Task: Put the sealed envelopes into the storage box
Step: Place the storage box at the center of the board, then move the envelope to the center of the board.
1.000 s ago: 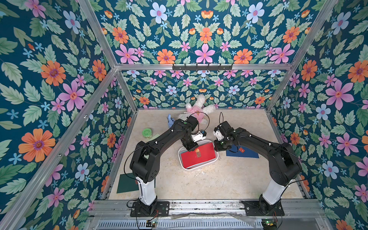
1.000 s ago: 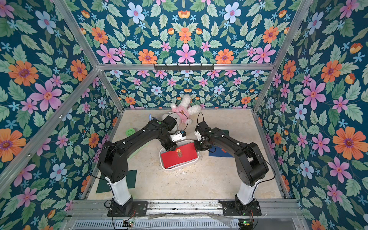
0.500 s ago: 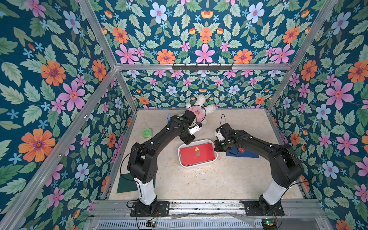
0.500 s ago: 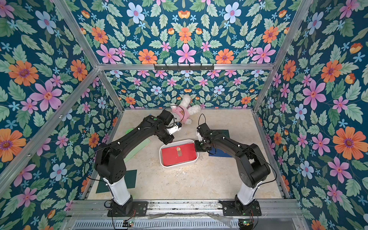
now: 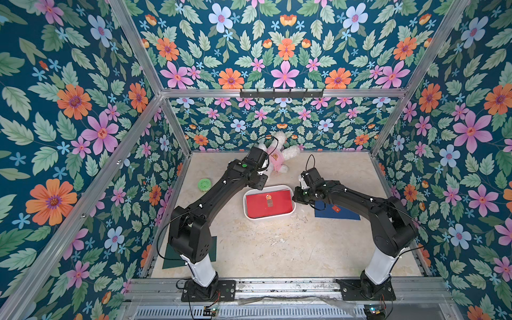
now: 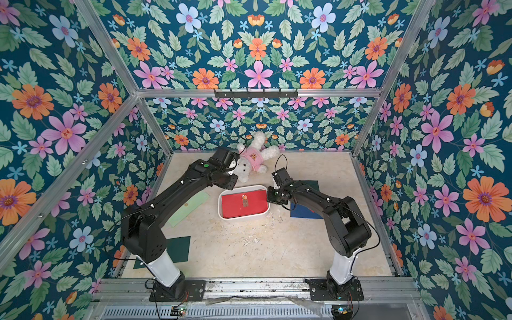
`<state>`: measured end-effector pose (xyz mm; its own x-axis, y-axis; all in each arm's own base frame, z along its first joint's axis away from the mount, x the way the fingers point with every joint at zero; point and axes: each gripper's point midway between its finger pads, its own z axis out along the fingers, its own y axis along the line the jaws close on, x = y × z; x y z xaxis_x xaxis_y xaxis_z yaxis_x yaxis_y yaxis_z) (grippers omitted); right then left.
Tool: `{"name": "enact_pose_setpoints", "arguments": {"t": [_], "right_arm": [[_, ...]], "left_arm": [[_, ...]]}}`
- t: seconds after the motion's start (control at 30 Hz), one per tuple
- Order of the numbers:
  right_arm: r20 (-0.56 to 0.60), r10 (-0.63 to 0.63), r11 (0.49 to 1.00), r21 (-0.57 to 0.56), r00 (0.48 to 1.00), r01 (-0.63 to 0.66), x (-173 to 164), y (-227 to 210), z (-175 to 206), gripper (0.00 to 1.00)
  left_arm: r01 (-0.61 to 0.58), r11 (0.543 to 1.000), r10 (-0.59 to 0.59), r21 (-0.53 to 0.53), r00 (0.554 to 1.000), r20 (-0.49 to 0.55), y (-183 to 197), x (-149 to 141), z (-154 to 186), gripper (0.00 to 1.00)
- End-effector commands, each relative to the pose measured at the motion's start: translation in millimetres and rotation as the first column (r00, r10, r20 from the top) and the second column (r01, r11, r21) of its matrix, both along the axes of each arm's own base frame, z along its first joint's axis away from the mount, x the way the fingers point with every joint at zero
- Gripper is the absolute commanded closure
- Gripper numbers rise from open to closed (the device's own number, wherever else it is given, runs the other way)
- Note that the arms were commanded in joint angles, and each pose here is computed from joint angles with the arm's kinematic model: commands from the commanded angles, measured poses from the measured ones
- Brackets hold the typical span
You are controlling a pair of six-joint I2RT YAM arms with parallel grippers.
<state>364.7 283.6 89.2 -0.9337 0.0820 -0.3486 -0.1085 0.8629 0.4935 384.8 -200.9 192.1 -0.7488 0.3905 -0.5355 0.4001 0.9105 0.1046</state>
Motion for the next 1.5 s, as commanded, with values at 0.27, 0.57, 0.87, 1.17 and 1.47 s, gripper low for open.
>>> {"name": "enact_pose_setpoints", "arguments": {"t": [0.27, 0.57, 0.87, 1.17, 1.47], "right_arm": [[0.0, -0.077, 0.996, -0.052, 0.997, 0.077, 3, -41, 12, 0.5], [-0.02, -0.253, 0.944, -0.225, 0.967, 0.242, -8, -146, -24, 0.36], [-0.11, -0.202, 0.936, -0.315, 0.973, 0.159, -16, -151, -71, 0.39], [-0.236, -0.031, 0.961, -0.275, 0.971, -0.036, -82, -100, -96, 0.42], [-0.285, 0.056, 0.975, -0.189, 0.957, -0.113, -162, -46, -101, 0.44]], "left_arm": [[-0.158, 0.964, 0.149, -0.213, 0.987, -0.056, 1, -30, -5, 0.57], [-0.153, 0.934, 0.116, -0.324, 0.985, -0.129, -28, -95, -24, 0.54], [-0.173, 0.907, 0.099, -0.383, 0.974, -0.204, -68, -141, -56, 0.55], [-0.2, 0.911, 0.13, -0.361, 0.969, -0.209, -67, -141, -69, 0.55], [-0.234, 0.887, 0.143, -0.399, 0.959, -0.244, -72, -144, -79, 0.55]]}}
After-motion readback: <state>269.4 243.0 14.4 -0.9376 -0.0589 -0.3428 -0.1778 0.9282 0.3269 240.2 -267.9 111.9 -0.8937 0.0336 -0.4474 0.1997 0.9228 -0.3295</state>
